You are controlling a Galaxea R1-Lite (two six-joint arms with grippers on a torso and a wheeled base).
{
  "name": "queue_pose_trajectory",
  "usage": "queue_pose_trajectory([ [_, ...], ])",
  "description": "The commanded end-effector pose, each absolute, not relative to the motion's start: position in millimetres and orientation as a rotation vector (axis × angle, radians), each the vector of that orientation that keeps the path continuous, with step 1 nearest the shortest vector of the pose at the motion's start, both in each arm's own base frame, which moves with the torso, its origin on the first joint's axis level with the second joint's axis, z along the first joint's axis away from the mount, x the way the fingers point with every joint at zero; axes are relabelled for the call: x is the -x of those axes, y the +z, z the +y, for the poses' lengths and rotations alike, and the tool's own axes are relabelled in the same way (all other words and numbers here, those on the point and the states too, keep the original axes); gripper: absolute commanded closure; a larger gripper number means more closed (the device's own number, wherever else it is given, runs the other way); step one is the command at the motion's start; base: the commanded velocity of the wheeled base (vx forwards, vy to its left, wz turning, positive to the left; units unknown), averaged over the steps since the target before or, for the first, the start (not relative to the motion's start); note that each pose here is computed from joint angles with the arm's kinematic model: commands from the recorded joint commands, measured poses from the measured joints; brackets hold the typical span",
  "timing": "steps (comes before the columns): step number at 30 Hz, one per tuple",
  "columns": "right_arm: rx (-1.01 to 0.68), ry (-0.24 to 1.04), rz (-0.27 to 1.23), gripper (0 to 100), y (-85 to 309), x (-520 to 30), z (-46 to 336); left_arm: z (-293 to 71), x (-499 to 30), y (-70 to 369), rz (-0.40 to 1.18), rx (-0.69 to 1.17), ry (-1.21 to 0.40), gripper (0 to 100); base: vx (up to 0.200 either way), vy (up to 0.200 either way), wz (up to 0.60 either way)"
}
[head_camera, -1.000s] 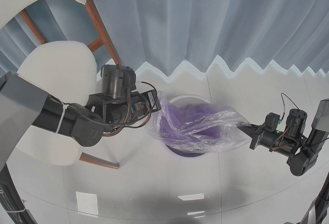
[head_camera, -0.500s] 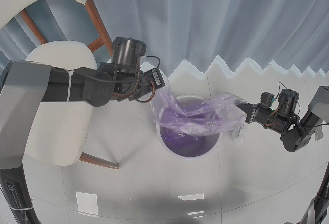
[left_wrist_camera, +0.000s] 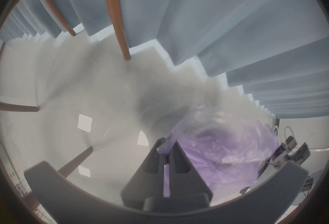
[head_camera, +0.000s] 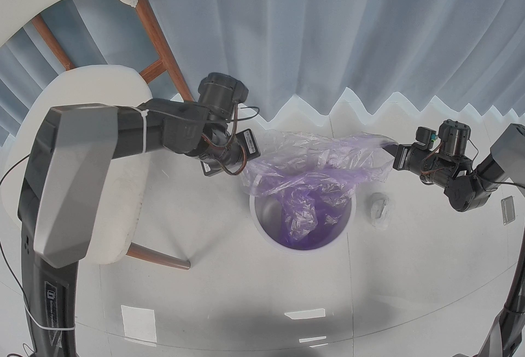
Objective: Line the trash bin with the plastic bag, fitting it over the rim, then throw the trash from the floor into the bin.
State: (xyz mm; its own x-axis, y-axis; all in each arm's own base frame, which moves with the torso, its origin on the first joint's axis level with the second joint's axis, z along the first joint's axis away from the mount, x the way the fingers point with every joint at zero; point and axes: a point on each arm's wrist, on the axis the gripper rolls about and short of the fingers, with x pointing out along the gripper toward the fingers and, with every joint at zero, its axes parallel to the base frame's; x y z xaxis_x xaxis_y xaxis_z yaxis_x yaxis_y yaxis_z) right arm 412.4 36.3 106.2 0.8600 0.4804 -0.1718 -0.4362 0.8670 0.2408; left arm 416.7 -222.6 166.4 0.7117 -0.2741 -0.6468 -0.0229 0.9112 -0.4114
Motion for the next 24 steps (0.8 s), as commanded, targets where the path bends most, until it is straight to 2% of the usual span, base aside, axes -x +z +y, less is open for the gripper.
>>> queue_pose_trajectory([
  [1,-0.204,0.480,0.266,100,90.9,-417.5,36.5,-226.3,-426.7,133.2,0.838,0.382,-0.106,100,0.000,0.000,0.00],
  [13,-0.208,0.489,0.281,100,79.6,-424.1,38.4,-221.3,-430.1,133.9,0.826,0.383,-0.098,100,0.000,0.000,0.00],
  [24,-0.322,0.508,0.190,100,120.6,-430.0,46.1,-221.3,-423.7,154.1,0.788,0.411,-0.116,100,0.000,0.000,0.00],
])
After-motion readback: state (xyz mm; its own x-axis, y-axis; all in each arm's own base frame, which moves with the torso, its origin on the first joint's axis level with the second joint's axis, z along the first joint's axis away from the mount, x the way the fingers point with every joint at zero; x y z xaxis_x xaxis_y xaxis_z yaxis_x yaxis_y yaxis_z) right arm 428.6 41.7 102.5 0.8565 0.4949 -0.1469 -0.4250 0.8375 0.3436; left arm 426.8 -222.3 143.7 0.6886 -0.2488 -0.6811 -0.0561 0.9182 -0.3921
